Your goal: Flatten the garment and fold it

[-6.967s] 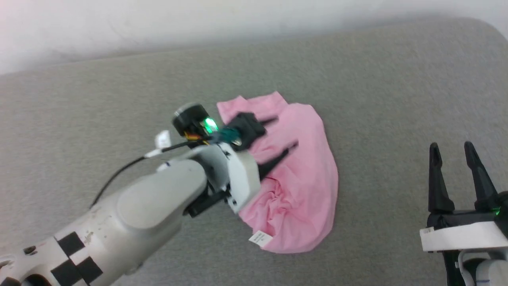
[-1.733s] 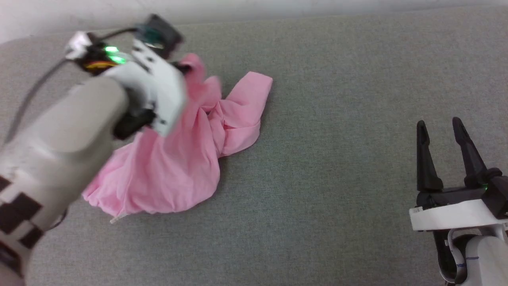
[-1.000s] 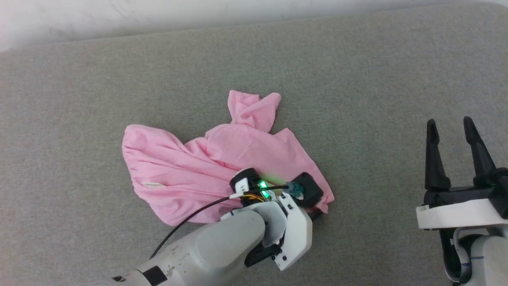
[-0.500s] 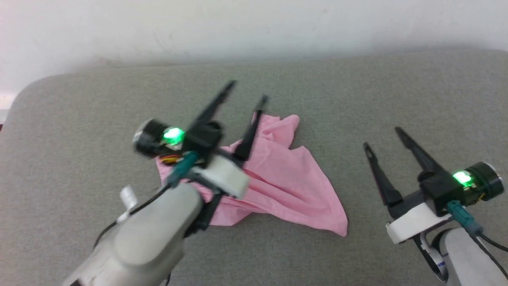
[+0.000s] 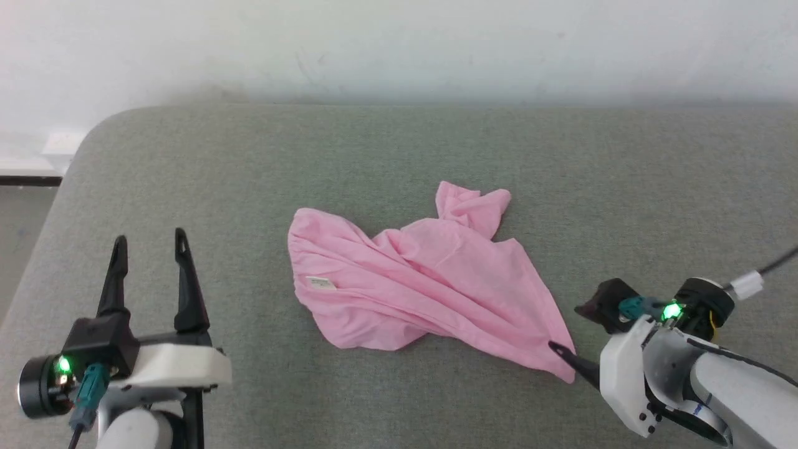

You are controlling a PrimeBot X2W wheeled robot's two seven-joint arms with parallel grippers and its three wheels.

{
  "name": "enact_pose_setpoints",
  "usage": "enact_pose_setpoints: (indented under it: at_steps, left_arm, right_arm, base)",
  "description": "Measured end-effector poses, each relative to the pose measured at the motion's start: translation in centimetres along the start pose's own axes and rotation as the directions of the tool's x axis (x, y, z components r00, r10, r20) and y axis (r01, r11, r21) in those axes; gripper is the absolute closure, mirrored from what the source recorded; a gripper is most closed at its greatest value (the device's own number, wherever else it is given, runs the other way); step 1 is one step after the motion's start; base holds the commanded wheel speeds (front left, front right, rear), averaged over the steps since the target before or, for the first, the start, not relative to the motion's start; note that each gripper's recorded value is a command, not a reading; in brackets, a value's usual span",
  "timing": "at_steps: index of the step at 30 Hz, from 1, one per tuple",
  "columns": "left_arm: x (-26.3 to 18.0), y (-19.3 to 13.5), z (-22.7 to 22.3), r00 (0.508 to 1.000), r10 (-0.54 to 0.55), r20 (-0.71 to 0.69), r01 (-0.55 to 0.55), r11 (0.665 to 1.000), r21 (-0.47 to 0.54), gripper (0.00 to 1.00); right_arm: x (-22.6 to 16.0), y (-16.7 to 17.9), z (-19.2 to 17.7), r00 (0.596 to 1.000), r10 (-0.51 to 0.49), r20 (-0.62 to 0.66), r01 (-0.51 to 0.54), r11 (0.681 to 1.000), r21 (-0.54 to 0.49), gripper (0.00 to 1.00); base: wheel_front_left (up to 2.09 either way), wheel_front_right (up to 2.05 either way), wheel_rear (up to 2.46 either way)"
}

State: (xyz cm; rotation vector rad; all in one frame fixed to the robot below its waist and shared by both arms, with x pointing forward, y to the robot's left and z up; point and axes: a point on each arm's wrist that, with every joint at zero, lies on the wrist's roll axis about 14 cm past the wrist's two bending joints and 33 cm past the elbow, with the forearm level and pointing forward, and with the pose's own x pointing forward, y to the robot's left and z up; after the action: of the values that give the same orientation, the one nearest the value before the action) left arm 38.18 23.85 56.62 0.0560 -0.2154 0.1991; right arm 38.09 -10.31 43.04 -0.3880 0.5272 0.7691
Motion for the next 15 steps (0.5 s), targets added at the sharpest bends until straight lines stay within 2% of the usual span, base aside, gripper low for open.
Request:
enact_pose_setpoints:
  at_steps: [4,7,15]
  left_arm:
    - [-1.2,1.4,-0.9,0.999,0.040,-0.026,-0.040,0.999,0.005,0.00]
    - [-1.5,1.6,-1.5,0.998,0.047,-0.042,-0.048,0.999,-0.003,0.00]
    - [-1.8,2.2,-3.0,0.995,0.066,-0.078,-0.066,0.998,0.002,0.00]
  right_arm:
    - [0.8,1.1,-1.2,0.984,0.087,-0.155,-0.085,0.996,0.018,0.00]
    - [1.6,1.5,-2.2,0.962,0.130,-0.238,-0.113,0.990,0.082,0.00]
    - [4.1,2.7,-4.6,0.924,0.197,-0.328,-0.143,0.973,0.183,0.00]
  base:
    - [0.00,0.00,0.00]
    - [0.00,0.00,0.00]
    - [0.00,0.00,0.00]
